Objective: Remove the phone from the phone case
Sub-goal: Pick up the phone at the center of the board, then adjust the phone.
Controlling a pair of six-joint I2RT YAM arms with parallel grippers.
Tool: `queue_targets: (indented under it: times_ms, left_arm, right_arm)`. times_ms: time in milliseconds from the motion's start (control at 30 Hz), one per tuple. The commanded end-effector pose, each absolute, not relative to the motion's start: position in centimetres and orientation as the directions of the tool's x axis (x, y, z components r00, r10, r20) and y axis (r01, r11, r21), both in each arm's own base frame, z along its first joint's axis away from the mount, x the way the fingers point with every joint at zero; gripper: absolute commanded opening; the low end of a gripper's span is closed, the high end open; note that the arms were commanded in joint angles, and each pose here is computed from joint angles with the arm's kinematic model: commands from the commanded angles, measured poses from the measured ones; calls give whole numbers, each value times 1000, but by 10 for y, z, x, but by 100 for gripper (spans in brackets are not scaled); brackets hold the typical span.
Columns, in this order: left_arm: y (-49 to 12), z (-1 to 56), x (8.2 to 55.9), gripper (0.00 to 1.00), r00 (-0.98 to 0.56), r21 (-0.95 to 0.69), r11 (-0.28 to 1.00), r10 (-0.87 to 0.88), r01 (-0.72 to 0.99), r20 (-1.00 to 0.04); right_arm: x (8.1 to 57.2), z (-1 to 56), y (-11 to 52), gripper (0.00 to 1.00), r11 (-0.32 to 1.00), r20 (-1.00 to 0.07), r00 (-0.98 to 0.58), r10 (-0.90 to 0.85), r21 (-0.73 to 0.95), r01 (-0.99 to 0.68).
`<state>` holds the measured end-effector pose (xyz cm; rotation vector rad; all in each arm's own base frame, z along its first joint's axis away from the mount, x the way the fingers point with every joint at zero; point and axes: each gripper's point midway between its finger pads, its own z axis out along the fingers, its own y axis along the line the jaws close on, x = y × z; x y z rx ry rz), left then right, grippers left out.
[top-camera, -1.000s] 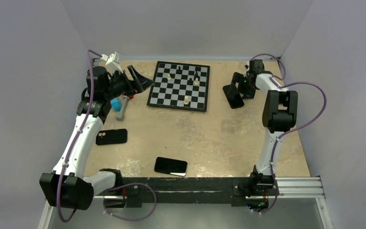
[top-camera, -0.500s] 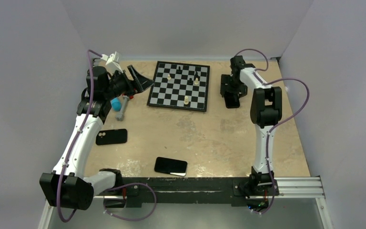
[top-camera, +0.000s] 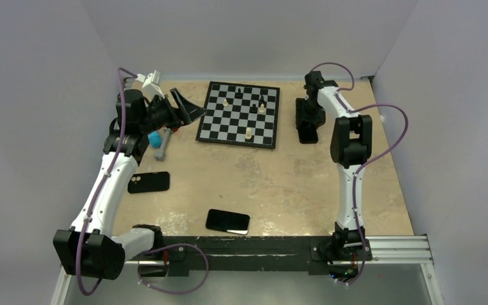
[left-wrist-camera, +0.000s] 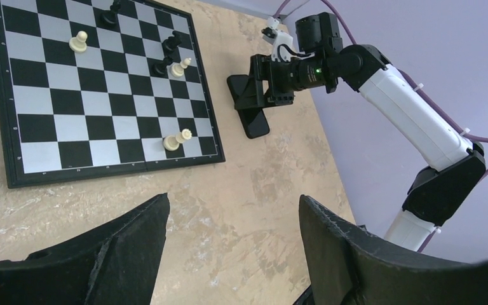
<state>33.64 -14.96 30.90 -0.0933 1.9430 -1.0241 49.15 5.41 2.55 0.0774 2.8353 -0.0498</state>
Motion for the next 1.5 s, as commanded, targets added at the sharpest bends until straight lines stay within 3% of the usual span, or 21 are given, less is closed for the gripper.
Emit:
queue_targets:
  times_ms: [0, 233, 367, 567, 700, 1000, 1233, 1467]
  left_arm:
    - [-151, 321, 338, 78, -556, -686, 632, -445, 361, -702]
    - [-154, 319, 339, 78, -569, -700, 613, -447, 367, -690]
    - [-155, 318, 339, 76, -566, -698, 611, -446, 373, -693]
    - [-162, 320, 339, 76, -560, -694, 590, -436, 414, -705]
    - [-173, 321, 335, 76, -559, -680, 567, -408, 465, -722]
    - [-223, 312, 312, 75, -552, -571, 523, -212, 633, -806]
    - [-240, 298, 298, 80, -463, -426, 577, -91, 697, -882]
    - [-253, 282, 293, 79, -457, -378, 596, -20, 709, -889]
  right_arm:
    - [496, 40, 60, 0, 1000, -361, -932, 20, 1, 21]
    - [493, 106, 77, 0, 984, -622, -771, 139, 176, 35]
    - [484, 132, 83, 0, 937, -663, -689, 293, 344, 67]
    - [461, 180, 118, 0, 722, -569, -602, 560, 691, 18]
    - [441, 214, 163, 0, 468, -397, -616, 680, 882, -52]
    - [401, 278, 233, 0, 373, -363, -627, 689, 920, -122]
    - [369, 301, 277, 0, 285, -289, -672, 682, 951, -120]
    - [350, 310, 311, 0, 205, -245, -704, 666, 968, -143]
